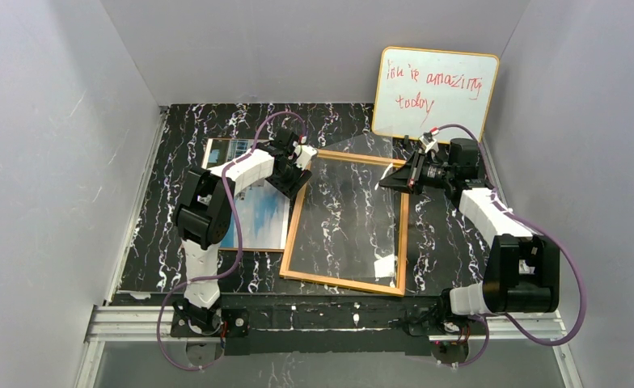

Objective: Put the photo into the frame
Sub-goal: Place the photo frame item in the photo frame.

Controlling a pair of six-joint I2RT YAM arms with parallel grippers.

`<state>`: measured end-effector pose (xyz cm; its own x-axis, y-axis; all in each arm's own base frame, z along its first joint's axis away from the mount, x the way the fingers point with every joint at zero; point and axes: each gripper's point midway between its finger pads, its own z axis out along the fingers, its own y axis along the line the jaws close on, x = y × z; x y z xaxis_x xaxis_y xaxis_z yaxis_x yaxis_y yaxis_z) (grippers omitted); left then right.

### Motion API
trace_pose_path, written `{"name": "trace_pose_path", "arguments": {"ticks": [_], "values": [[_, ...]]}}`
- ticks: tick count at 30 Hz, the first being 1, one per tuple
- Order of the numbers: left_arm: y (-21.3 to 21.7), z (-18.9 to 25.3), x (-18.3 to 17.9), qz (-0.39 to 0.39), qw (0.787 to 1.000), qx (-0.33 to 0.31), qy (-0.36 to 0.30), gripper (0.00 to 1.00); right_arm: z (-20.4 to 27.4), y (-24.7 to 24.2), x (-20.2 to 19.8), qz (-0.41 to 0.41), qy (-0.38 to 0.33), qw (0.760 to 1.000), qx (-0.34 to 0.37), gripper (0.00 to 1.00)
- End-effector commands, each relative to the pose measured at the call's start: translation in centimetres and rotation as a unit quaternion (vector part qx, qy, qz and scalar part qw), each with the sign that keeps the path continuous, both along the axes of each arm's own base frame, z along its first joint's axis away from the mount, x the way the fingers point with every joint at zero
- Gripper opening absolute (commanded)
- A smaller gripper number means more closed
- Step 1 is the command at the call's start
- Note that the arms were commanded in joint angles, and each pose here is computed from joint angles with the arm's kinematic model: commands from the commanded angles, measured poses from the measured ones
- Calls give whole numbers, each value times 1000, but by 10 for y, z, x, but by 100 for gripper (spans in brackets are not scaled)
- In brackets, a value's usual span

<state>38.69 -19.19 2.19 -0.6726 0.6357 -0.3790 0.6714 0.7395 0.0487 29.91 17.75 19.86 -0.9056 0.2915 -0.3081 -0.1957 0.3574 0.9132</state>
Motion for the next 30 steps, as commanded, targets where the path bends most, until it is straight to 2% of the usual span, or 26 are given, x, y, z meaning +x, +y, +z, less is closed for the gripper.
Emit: {"name": "trace_pose_path", "arguments": {"ticks": [1, 8, 30], "values": [[6, -19, -29, -3, 998, 8, 63, 57, -12, -3, 7, -12, 10, 1000, -27, 1], [6, -20, -30, -4, 998, 9, 66, 56, -34, -12, 14, -47, 40, 996, -68, 1], [6, -20, -27, -6, 998, 10, 63, 56, -56, -35, 27, -85, 51, 983, -153, 1]]}}
